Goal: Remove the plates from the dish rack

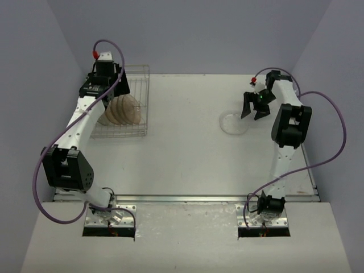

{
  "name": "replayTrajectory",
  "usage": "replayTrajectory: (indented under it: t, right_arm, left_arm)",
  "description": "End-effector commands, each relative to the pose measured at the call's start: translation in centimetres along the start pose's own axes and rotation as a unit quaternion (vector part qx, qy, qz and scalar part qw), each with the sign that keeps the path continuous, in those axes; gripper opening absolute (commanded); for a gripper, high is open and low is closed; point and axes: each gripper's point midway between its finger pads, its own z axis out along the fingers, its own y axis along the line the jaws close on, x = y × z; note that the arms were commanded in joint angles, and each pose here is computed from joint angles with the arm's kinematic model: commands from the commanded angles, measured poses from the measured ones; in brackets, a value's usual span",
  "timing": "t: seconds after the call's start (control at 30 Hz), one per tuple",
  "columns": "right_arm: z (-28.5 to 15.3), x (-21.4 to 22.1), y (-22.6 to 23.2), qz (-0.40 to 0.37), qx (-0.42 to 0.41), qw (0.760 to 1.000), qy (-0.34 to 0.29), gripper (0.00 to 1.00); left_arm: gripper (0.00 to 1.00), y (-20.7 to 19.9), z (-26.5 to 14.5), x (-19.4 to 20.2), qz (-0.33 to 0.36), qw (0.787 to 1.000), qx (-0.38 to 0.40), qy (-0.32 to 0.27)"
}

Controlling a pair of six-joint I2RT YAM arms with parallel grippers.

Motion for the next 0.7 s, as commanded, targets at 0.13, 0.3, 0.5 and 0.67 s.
replayTrajectory:
  t: [0.13,0.3,0.5,0.67]
  right_arm:
    - [-11.6,-3.3,6.8,-0.011,-0.023,0.985,-0.171,0.99]
    - [-13.6,-1.0,8.9,-0.007,-0.039,0.979,-0.2,0.99]
    - [-13.0,2.5,10.9,0.006,-0.082,0.977,-0.198,0.99]
    - [-12.8,4.0,12.2,0.009,-0.118,0.975,-0.189,0.99]
  left_arm:
    - [0.62,-2.0,0.7,0.7,0.106,0.983,-0.147,-0.019]
    - [0.52,-1.5,3.1,3.1,0.138,0.97,-0.2,0.019]
    - [0.51,-1.1,4.2,4.6,0.149,0.963,-0.223,0.038]
    - [0.51,-1.0,4.8,5.5,0.157,0.96,-0.228,0.048]
